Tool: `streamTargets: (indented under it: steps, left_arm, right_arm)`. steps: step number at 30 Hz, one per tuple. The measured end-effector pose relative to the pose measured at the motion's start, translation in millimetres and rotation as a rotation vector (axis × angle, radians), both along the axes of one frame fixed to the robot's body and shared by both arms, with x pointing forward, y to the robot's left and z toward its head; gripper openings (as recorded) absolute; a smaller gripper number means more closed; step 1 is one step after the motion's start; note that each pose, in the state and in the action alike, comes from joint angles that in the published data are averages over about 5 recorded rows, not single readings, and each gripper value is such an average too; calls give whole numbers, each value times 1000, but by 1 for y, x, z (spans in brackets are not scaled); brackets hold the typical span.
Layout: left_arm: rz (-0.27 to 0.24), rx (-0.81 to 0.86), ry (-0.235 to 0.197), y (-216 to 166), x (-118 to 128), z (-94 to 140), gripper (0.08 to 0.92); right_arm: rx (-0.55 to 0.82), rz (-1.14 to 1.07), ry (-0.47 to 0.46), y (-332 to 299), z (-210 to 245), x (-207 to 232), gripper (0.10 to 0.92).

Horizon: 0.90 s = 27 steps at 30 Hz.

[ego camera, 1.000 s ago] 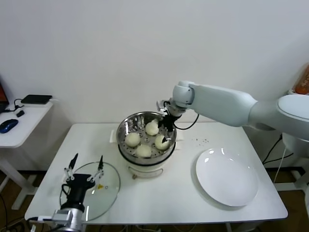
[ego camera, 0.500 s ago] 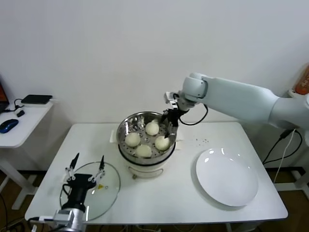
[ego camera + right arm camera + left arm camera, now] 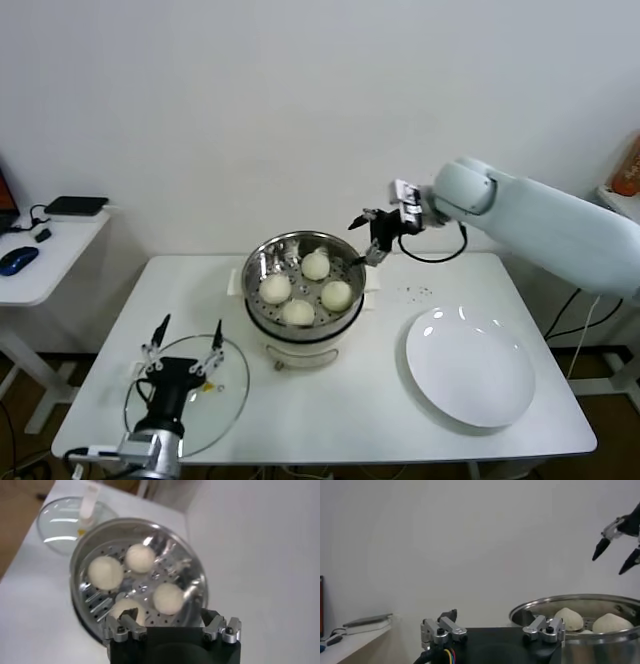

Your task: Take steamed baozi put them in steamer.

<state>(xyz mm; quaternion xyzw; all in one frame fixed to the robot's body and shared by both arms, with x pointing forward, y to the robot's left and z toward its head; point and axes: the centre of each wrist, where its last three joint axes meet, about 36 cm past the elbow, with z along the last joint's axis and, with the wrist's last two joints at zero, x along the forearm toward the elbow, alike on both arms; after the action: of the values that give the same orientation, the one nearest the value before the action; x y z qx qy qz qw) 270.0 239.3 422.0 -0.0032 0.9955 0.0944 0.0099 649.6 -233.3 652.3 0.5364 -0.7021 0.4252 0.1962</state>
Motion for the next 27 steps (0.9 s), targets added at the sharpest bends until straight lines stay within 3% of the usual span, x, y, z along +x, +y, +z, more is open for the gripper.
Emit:
streamTargets:
  steps: [18, 27]
  left_arm:
    - [7, -13, 16, -18, -3, -5, 823]
    - [24, -5, 30, -14, -3, -9, 823]
  right_arm:
    - [533, -376, -373, -73, -101, -91, 823]
    - [778, -575, -468, -74, -173, -146, 823]
